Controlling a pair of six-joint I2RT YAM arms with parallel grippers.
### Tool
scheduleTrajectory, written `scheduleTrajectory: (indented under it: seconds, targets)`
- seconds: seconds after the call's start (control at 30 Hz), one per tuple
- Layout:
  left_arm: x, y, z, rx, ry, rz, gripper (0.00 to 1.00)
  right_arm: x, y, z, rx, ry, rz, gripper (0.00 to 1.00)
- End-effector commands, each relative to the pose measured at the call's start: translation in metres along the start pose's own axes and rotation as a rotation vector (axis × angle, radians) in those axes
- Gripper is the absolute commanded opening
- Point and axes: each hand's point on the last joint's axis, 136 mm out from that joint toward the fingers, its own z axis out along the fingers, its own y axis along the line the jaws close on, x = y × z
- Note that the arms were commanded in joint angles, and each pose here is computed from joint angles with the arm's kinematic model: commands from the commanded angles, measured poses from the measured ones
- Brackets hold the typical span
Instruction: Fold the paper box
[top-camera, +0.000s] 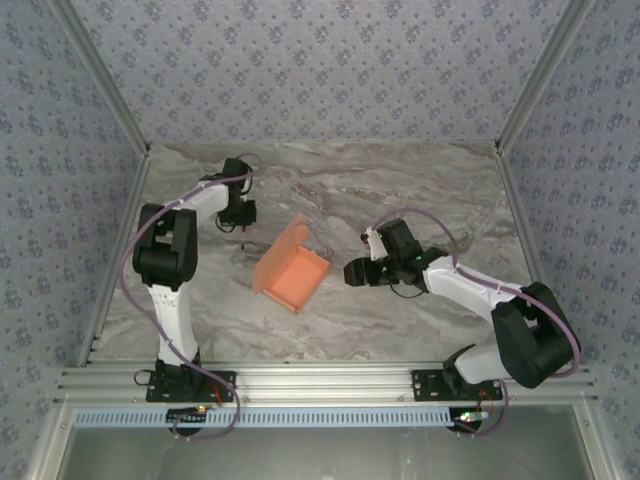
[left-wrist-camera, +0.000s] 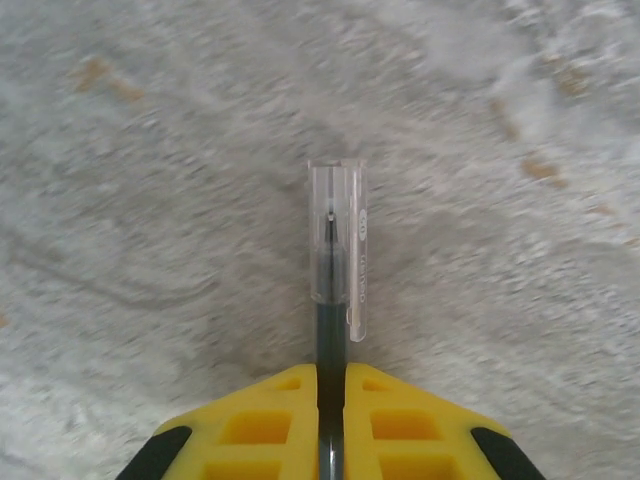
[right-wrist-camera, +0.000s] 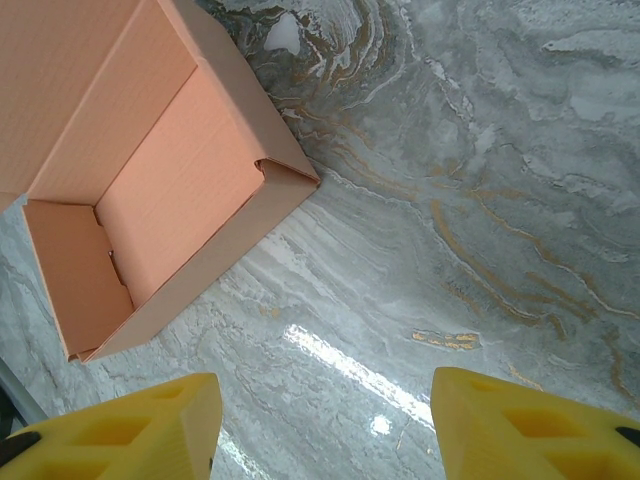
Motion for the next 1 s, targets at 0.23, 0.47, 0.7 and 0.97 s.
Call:
scheduleTrajectory:
  seconds: [0.23,0.47,0.7,0.97]
  targets:
    - [0.012,0.014,-0.020,0.007,-0.008,-0.010,0.11,-0.005,0.000,-0.003,0.013,0.007,-0.005,0.59]
    - [0.010,0.015,-0.044,0.009,-0.048,-0.011,0.11,-0.004,0.001,-0.001,0.013,0.014,-0.006,0.59]
    - [0.002,0.020,-0.127,0.021,-0.213,-0.039,0.10,-0.013,0.000,-0.015,0.046,0.001,-0.046,0.59]
    - [0.031,-0.045,-0.247,0.184,-0.414,0.122,0.11,-0.039,-0.009,-0.047,0.057,-0.073,-0.051,0.60]
